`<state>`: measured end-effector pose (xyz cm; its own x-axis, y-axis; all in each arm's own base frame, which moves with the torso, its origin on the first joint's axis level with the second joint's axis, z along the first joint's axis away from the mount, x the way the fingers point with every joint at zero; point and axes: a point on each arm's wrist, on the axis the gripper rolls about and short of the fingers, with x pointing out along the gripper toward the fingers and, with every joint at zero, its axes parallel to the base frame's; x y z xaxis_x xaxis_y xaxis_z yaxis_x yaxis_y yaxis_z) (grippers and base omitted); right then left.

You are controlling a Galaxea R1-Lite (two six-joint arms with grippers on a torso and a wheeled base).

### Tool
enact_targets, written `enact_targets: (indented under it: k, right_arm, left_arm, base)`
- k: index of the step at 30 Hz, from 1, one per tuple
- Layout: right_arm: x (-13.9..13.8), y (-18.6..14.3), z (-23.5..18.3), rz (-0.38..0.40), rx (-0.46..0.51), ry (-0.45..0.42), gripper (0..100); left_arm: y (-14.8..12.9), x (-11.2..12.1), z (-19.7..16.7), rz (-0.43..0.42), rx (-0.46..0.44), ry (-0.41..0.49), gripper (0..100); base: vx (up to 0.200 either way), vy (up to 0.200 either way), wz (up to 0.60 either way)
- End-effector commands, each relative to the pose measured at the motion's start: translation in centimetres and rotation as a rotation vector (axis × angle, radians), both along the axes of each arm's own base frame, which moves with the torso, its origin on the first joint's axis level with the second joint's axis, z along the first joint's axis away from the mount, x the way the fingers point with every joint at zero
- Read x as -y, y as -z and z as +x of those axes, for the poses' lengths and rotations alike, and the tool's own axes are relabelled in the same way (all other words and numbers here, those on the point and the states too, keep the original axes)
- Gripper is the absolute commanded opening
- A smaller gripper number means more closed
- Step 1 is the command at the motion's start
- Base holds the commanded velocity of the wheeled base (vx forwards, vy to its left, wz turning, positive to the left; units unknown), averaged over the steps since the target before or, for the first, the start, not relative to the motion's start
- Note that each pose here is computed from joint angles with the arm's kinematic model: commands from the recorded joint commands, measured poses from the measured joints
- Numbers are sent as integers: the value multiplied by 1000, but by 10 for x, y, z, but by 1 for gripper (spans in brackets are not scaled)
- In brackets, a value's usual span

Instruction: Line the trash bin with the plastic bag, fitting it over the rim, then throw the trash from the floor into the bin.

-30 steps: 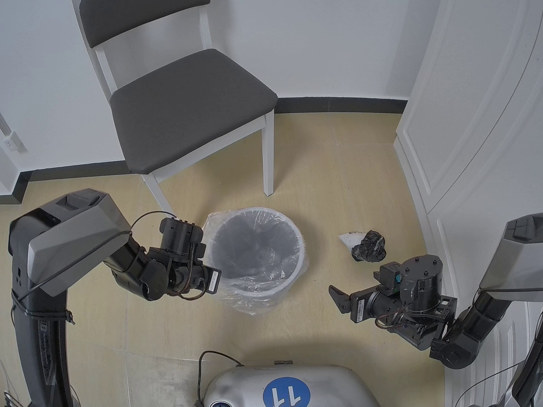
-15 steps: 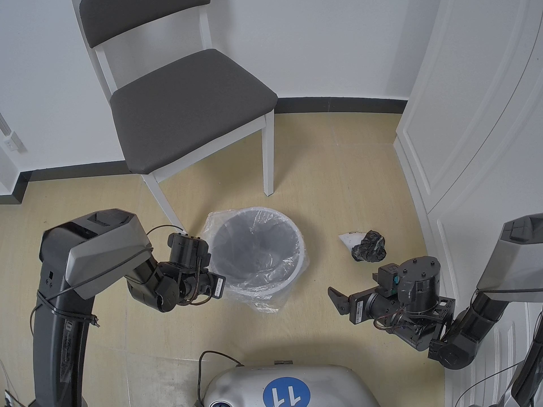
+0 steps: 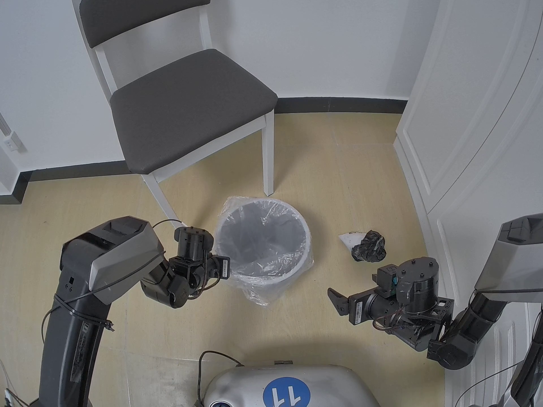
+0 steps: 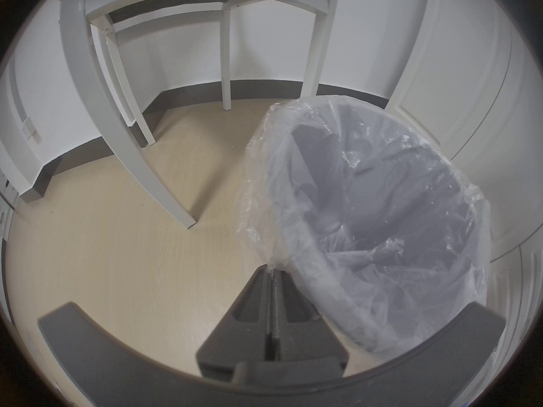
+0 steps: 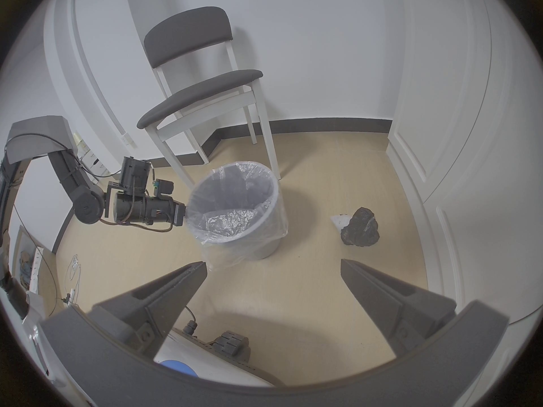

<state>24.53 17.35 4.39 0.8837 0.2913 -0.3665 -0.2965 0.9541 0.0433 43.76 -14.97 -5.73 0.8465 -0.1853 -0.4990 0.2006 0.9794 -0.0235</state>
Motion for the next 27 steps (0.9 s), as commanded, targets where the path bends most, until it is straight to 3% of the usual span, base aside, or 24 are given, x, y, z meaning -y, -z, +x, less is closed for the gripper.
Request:
enact_targets:
  k: [1, 13, 27]
  right_arm:
    - [-1, 2, 0, -3, -5, -1, 100]
    - [0, 5, 1, -9, -12, 1, 100]
    - [-1, 15, 2, -29, -39, 1, 100]
  left_arm:
    - [13, -7, 6, -5, 1, -15, 0]
    - [17, -39, -1, -83, -57, 94, 0]
    - [15, -42, -2, -95, -87, 119, 0]
  base:
    - [0, 0, 0]
    - [0, 0, 0]
    - [0, 0, 0]
